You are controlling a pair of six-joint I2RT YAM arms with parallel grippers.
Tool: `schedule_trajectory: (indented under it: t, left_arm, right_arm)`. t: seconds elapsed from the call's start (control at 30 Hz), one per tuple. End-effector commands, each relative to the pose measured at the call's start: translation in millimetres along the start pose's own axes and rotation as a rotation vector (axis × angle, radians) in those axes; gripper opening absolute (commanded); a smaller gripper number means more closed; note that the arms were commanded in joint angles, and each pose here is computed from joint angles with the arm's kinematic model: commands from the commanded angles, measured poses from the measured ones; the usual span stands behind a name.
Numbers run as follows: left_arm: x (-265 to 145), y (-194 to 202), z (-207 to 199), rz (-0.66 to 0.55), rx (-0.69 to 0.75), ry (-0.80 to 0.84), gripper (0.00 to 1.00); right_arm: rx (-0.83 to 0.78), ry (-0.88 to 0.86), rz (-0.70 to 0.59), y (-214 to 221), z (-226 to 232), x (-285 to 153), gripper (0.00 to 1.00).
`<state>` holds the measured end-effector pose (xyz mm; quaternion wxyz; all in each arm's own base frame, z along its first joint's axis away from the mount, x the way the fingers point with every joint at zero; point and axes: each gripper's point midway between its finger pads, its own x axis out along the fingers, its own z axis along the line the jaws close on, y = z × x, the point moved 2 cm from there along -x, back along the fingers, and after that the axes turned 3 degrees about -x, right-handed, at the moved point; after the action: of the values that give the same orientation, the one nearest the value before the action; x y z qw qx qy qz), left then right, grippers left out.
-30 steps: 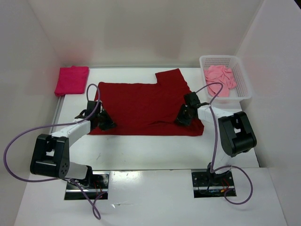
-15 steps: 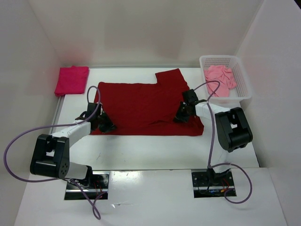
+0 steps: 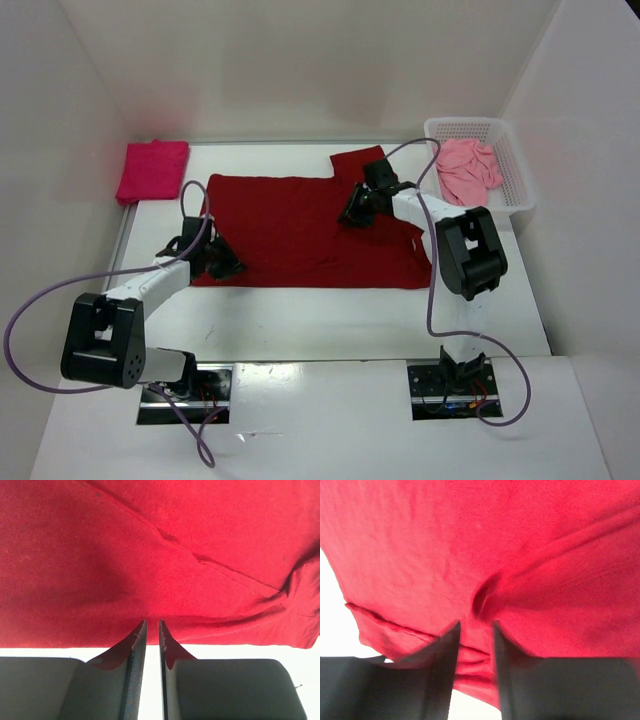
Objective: Fold and stack the t-shirts
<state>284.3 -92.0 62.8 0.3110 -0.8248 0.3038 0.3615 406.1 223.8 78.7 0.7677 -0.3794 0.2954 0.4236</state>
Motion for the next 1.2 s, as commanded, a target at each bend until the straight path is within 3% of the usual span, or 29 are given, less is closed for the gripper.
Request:
schedule_trajectory:
  t: [0.0,0.1,0.2,0.3,0.33,0.43,0.57,0.73,0.83,1.17]
  left_arm:
    - [-12.1,-15.2,-14.0,-0.064,0.002,0.038,0.22]
    - [-18.5,-18.6,-20.2,-0.079,-0.013,0.054,0.22]
    - [-26.0,-22.7,-27.7,-0.098,-0.030,0.076,0.22]
    - [-29.5,-25.4,-36.7,-0.093,-0.024,0.107,0.22]
    - [-29.6,-25.4,-36.8,-0.093,-0.024,0.107,0.22]
    - [-18.6,-10.4,-39.1,-0.035,0.011,0.103,0.22]
    - [3.9,6.2,-36.4,0.031,0.033,0.073,0.22]
    - [31.8,13.3,-17.0,0.085,0.048,-0.004,0.22]
    - [43.5,24.6,15.3,0.140,-0.048,-0.089,0.22]
    - [5.2,60.7,47.5,0.199,-0.273,-0.114,0.22]
  right_arm:
    - [-0.037,-0.038,-0.025,-14.1,24.4,2.8,0.42]
    - [-0.048,-0.050,-0.028,-13.4,32.7,-2.6,0.53]
    - [-0.061,-0.047,-0.061,-12.2,32.2,-21.7,0.51]
    - [-0.063,-0.052,-0.066,0.9,25.7,-40.7,0.33]
    - [-0.071,-0.056,-0.059,10.3,25.1,-42.7,0.18]
    - [-0.090,-0.044,-0.012,46.7,11.9,-45.6,0.04]
    - [-0.108,-0.010,0.059,85.8,-1.7,-33.9,0.04]
    - [-0.107,0.043,0.088,101.5,-11.5,-17.6,0.04]
    - [-0.098,0.079,0.110,115.0,-26.2,-8.8,0.04]
    - [-0.094,0.203,0.229,179.5,-72.1,-16.3,0.03]
